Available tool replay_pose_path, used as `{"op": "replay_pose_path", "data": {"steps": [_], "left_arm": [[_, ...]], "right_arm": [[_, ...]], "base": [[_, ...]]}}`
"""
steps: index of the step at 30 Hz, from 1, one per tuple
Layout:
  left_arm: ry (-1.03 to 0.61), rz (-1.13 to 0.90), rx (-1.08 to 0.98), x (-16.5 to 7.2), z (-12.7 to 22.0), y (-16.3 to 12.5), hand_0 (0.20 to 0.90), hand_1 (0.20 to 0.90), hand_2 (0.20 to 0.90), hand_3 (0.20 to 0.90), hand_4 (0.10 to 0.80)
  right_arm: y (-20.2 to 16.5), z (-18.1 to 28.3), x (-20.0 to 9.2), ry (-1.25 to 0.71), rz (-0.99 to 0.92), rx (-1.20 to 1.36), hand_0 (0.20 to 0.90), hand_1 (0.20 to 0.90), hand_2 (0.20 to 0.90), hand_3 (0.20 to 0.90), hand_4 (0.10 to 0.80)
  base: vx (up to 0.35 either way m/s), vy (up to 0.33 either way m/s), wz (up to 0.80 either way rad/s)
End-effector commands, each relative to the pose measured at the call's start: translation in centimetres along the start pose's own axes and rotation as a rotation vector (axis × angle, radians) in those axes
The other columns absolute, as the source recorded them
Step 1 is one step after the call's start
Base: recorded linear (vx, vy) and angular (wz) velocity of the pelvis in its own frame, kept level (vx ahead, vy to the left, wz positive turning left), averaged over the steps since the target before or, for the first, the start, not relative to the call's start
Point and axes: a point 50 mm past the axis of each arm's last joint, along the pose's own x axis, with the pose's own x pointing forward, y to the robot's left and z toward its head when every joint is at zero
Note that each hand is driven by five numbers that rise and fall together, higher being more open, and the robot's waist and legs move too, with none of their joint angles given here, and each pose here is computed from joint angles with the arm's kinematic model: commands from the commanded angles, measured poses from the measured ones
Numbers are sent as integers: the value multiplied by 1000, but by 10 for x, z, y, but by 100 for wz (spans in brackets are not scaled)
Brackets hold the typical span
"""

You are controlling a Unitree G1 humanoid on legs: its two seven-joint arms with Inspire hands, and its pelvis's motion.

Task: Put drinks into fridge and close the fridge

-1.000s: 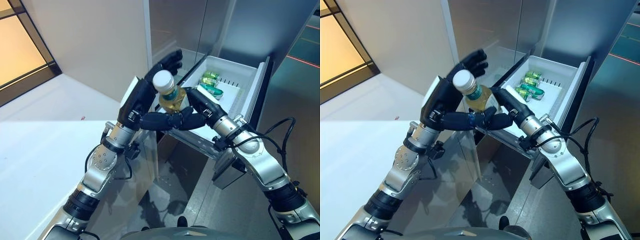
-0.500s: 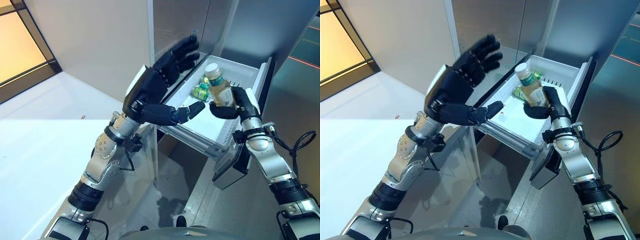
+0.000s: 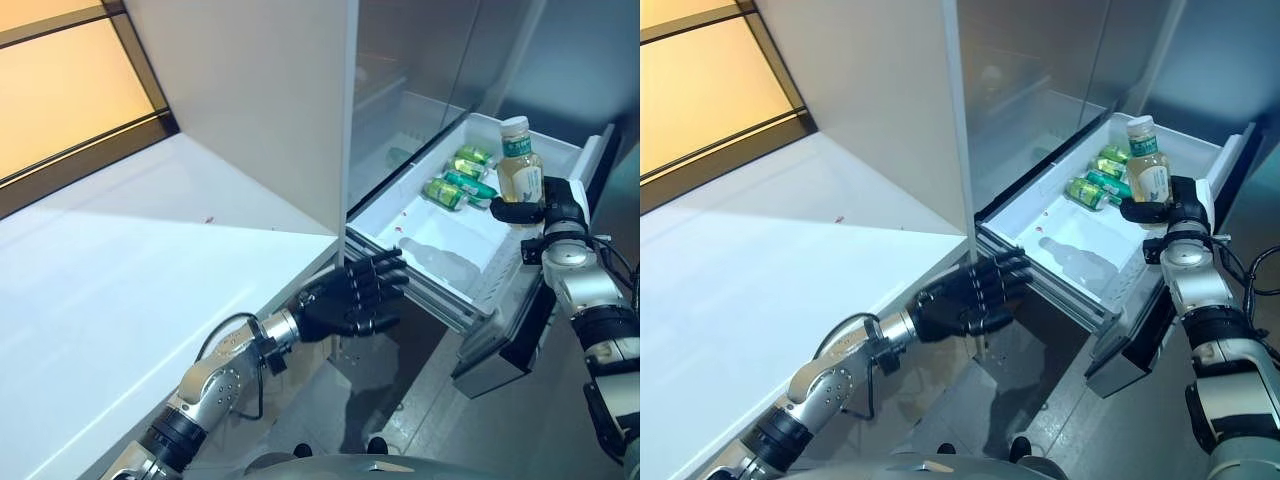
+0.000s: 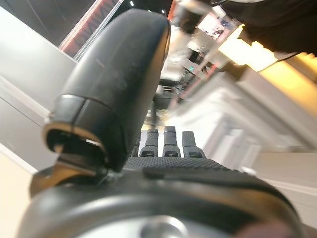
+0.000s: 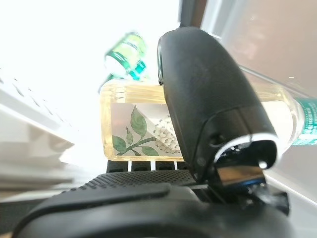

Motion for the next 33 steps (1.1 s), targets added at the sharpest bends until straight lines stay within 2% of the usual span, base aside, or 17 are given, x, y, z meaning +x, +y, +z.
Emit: {"op": "replay_pose_path", "data": {"steps": [1, 5, 10, 15, 23, 24, 25, 26, 27, 33], "left_arm": [[101, -72, 31, -10, -22, -4, 900, 900, 900, 900, 800], [276, 26, 142, -25, -54, 16, 900, 900, 900, 900, 800], [399, 250, 242, -44, -81, 44, 900, 900, 900, 900, 800], [448, 493, 365, -61, -83, 74, 900, 900, 900, 900, 800], [504, 802, 360, -94, -87, 104, 900, 900, 900, 900, 800], [509, 827, 374, -97, -87, 105, 900, 900, 900, 900, 800], [509, 843, 384, -99, -86, 107, 900, 900, 900, 900, 800], [503, 868, 391, -102, -85, 108, 900, 900, 900, 900, 800], [492, 890, 397, -103, -83, 109, 900, 900, 900, 900, 800], [446, 899, 425, -101, -71, 111, 900, 900, 900, 900, 800]], "right_arm": [[-71, 111, 8, -345, -171, 32, 300, 300, 300, 200, 100], [-67, 98, 17, -251, -129, -29, 300, 300, 300, 200, 100], [-52, 81, 22, -133, -38, -107, 300, 300, 300, 200, 100], [-41, 71, 24, -62, 37, -193, 300, 300, 300, 200, 100], [-34, 64, 25, 7, 130, -377, 300, 300, 300, 200, 100], [-33, 64, 25, 3, 131, -400, 382, 382, 382, 296, 196], [-33, 64, 25, -1, 132, -416, 401, 401, 401, 318, 218], [-33, 65, 24, -4, 137, -448, 385, 385, 385, 299, 199], [-32, 66, 24, -11, 138, -473, 300, 300, 300, 200, 100], [-35, 73, 24, -35, 139, -527, 300, 300, 300, 200, 100]], "base": [[17, 5, 7], [20, 7, 15], [-19, -20, 6], [-121, -69, 10], [-109, -57, 0], [-39, -19, 2], [-31, -14, 1], [0, 0, 0], [0, 0, 0], [-42, 10, 0]]}}
